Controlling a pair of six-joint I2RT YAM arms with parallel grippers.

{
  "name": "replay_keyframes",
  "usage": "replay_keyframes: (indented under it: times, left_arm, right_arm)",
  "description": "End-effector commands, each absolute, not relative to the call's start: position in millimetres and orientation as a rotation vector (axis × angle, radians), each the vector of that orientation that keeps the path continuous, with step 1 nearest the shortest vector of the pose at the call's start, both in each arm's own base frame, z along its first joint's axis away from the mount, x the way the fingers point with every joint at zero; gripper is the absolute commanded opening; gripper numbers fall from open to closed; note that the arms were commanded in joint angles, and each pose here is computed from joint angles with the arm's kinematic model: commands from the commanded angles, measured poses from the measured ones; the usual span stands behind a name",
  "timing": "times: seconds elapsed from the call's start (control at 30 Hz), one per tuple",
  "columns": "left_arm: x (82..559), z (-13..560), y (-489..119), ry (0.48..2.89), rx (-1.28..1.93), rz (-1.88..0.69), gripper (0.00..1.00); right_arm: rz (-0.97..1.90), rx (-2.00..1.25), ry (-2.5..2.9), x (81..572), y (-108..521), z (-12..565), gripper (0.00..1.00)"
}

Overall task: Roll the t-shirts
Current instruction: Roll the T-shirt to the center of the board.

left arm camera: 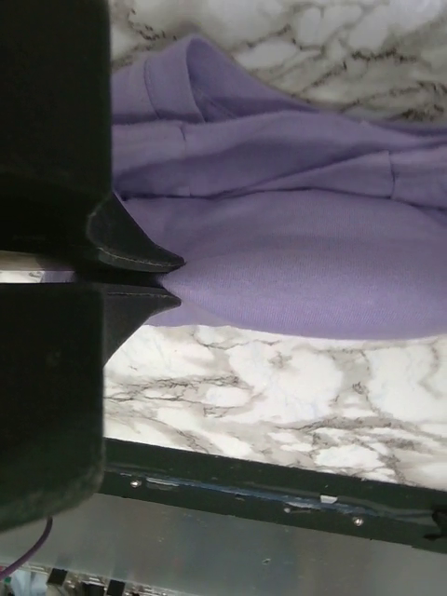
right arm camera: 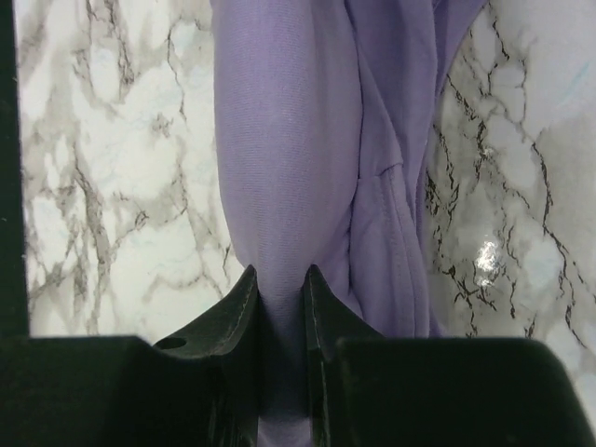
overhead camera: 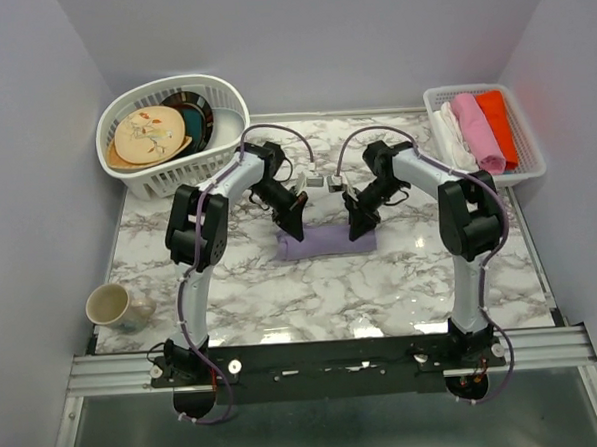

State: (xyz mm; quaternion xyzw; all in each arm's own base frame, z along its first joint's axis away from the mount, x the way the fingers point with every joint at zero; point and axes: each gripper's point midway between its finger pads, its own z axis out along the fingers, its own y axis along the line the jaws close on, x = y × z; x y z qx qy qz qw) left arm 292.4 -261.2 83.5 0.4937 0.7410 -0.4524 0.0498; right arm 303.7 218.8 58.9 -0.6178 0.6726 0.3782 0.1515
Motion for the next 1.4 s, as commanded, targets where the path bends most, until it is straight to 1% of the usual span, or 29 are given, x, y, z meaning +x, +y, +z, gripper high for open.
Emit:
replay_keyframes:
  times: [0.0, 0.07, 0.1, 0.17, 0.2, 0.27, 0.3, 0.33, 0.37, 0.4, 0.43, 0.47, 0.5, 0.53, 0.57, 0.6, 0.63, 0.67, 0.7, 0.77, 0.8, 0.9, 1.2, 1.3, 1.37]
  left_arm:
    - [329.5, 56.2, -245.9, 2.438, 1.439, -1.163, 0.16]
    - [340.8, 50.2, -245.1, 2.444, 1.434, -1.105, 0.18]
    - [345.1, 48.4, -243.1, 2.447, 1.436, -1.072, 0.21]
    - [355.3, 44.7, -240.0, 2.440, 1.433, -0.992, 0.24]
    - [356.1, 49.5, -236.5, 2.432, 1.427, -0.960, 0.26]
    - [368.2, 56.5, -235.0, 2.376, 1.427, -0.876, 0.27]
    - [369.6, 71.1, -232.9, 2.336, 1.422, -0.836, 0.27]
    - [383.0, 79.5, -233.8, 2.287, 1.397, -0.765, 0.27]
    - [387.8, 90.2, -233.9, 2.248, 1.381, -0.728, 0.29]
    - [384.5, 110.4, -230.8, 2.190, 1.373, -0.687, 0.36]
    - [392.5, 125.0, -237.3, 2.094, 1.375, -0.640, 0.39]
    - [393.6, 133.6, -235.7, 2.051, 1.380, -0.580, 0.41]
    - [379.8, 144.0, -231.6, 2.004, 1.392, -0.543, 0.43]
    - [372.1, 147.8, -235.4, 1.961, 1.412, -0.500, 0.82]
    - [379.7, 158.0, -240.3, 1.847, 1.430, -0.400, 0.96]
    - [357.8, 152.9, -233.9, 1.809, 1.457, -0.358, 0.98]
    - [350.0, 152.3, -235.3, 1.749, 1.492, -0.310, 0.98]
    - [342.0, 157.0, -254.7, 1.618, 1.543, -0.266, 0.98]
    - [326.4, 138.7, -243.9, 1.628, 1.565, -0.199, 0.98]
    - [320.4, 135.6, -253.8, 1.562, 1.542, -0.140, 0.98]
    - [302.5, 120.7, -259.9, 1.536, 1.607, -0.143, 0.98]
    - [286.8, 103.8, -268.0, 1.494, 1.659, -0.118, 0.99]
    - [284.9, 70.5, -282.0, 1.376, 1.736, -0.038, 0.95]
    - [289.7, 59.8, -281.8, 1.364, 1.768, 0.004, 0.92]
    - [289.7, 53.7, -280.7, 1.349, 1.809, 0.020, 0.88]
  right_arm:
    - [1.256, -1.778, 2.121, 296.0, 204.6, 48.4, 0.22]
    - [1.319, -1.758, 2.216, 293.5, 201.1, 34.9, 0.22]
    - [1.322, -1.751, 2.252, 294.5, 200.0, 31.3, 0.22]
    - [1.314, -1.734, 2.294, 301.6, 200.1, 26.0, 0.24]
    - [1.302, -1.719, 2.343, 303.3, 199.0, 23.0, 0.25]
    - [1.285, -1.707, 2.386, 311.9, 199.2, 22.3, 0.25]
    - [1.285, -1.678, 2.448, 313.2, 198.3, 15.3, 0.25]
    - [1.302, -1.663, 2.483, 312.0, 197.8, 13.9, 0.25]
    - [1.279, -1.647, 2.484, 320.5, 200.7, 16.1, 0.25]
    - [1.279, -1.607, 2.529, 322.0, 201.7, 14.8, 0.25]
    - [1.291, -1.593, 2.562, 320.9, 201.1, 9.3, 0.25]
    - [1.280, -1.591, 2.563, 325.0, 202.6, 10.2, 0.25]
    - [1.279, -1.571, 2.600, 324.4, 202.5, 8.9, 0.25]
    - [1.281, -1.545, 2.644, 324.1, 202.0, 2.9, 0.25]
    - [1.272, -1.523, 2.676, 325.4, 201.7, 0.3, 0.25]
    - [1.251, -1.494, 2.708, 328.5, 202.6, 0.2, 0.26]
    - [1.244, -1.496, 2.713, 328.4, 202.5, -0.4, 0.26]
    - [1.245, -1.502, 2.712, 327.3, 203.2, -0.3, 0.27]
    - [1.243, -1.503, 2.722, 326.3, 202.2, -2.1, 0.27]
    - [1.237, -1.503, 2.733, 325.8, 203.3, -3.3, 0.28]
    - [1.228, -1.497, 2.751, 325.1, 202.7, -5.0, 0.29]
    - [1.214, -1.504, 2.760, 325.2, 203.1, -6.4, 0.30]
    - [1.211, -1.525, 2.761, 322.0, 203.3, -7.3, 0.30]
    - [1.210, -1.528, 2.763, 321.4, 203.4, -7.3, 0.30]
    - [1.212, -1.532, 2.757, 321.3, 203.5, -6.9, 0.30]
